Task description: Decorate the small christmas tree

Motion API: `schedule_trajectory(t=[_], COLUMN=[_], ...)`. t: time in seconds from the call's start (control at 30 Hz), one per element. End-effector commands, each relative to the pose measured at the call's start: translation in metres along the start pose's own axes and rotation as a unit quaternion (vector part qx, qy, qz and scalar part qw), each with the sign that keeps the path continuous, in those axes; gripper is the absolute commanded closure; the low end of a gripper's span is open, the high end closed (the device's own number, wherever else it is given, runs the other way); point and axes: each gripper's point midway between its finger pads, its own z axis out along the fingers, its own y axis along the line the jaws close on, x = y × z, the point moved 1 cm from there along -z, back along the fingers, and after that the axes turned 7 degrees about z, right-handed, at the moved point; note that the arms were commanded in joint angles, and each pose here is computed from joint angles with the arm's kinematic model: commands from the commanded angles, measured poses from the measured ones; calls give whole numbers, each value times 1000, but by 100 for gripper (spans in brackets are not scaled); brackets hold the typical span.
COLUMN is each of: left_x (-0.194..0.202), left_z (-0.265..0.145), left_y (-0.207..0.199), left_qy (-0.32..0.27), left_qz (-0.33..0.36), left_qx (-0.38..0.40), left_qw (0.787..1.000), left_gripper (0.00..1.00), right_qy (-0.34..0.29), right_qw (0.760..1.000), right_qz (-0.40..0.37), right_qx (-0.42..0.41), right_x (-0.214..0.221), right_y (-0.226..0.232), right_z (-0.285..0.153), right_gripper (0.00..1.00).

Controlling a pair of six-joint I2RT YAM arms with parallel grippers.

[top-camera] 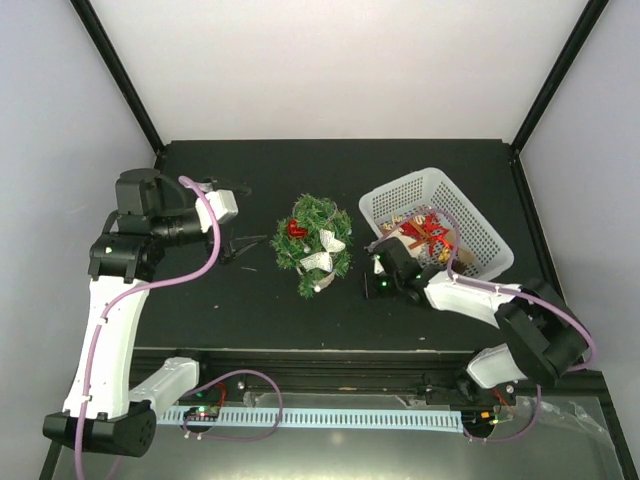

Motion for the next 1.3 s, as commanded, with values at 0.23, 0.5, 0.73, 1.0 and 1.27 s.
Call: schedule_trajectory(t=[0.23, 0.5, 0.73, 1.0, 1.27], left_x=[-3, 2, 3, 6, 14], left_z=[-4, 0, 0, -2, -2], left_y=[-5, -4, -5, -10, -17], left_qy=[-20, -34, -39, -36, -26], left_qz=[-13, -37, -41, -49, -49], left_qx=[6, 11, 10, 10, 15], left_qw=[1000, 999, 998, 998, 998], left_gripper=[1, 1, 1, 1, 1], right_qy=[-33, 14, -3, -3, 6], right_qw=[997, 988, 981, 967, 964], right_qz=[73, 104, 140, 181, 176], right_qx=[17, -118, -132, -180, -197], right_x=[-45, -35, -57, -89, -95], right_y=[-42, 6, 15, 36, 50], right_z=[0, 0, 10, 37, 40], right_gripper=[99, 99, 99, 99, 99])
